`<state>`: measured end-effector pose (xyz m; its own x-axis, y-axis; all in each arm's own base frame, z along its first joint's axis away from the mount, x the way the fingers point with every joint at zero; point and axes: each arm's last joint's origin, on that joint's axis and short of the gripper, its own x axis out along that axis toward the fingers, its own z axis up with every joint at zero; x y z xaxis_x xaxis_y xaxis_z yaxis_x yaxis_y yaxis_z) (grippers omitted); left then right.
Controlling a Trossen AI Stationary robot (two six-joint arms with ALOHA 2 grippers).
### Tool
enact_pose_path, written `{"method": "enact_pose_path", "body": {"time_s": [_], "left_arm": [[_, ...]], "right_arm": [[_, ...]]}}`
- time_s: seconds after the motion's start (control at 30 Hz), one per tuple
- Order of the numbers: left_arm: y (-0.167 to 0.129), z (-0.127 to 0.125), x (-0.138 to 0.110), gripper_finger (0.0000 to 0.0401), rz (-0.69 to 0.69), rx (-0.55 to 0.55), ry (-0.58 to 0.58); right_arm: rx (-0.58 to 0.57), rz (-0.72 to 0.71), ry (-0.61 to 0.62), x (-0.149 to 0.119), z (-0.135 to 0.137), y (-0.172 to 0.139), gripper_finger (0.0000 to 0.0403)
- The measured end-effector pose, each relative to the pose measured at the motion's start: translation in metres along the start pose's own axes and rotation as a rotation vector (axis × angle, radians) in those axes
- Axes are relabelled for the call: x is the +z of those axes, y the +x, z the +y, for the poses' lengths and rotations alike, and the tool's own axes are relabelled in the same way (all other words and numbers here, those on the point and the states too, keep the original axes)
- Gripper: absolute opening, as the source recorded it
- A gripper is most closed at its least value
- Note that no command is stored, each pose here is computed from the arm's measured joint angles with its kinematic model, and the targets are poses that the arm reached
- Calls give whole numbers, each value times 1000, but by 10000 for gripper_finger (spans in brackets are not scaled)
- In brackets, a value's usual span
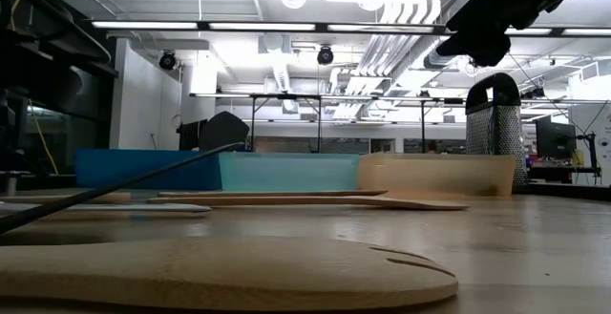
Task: Pick & Place Kitchen Items
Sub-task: Put the serving spoon into the green bin
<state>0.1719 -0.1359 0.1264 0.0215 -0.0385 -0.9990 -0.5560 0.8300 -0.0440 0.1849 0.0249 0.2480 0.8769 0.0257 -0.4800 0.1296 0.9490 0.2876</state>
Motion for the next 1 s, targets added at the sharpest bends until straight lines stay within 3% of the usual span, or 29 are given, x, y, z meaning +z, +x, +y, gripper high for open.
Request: {"method": "enact_pose_path", "body": {"time_s": [0.33, 1.0], "left_arm": [[1, 2, -1, 71, 7, 23, -19], [-22, -14, 4, 71, -2, -4, 37]], "right_arm": [[-17, -5, 5, 0, -1, 0, 202], [-48, -12, 3, 0, -2, 0, 202]]}}
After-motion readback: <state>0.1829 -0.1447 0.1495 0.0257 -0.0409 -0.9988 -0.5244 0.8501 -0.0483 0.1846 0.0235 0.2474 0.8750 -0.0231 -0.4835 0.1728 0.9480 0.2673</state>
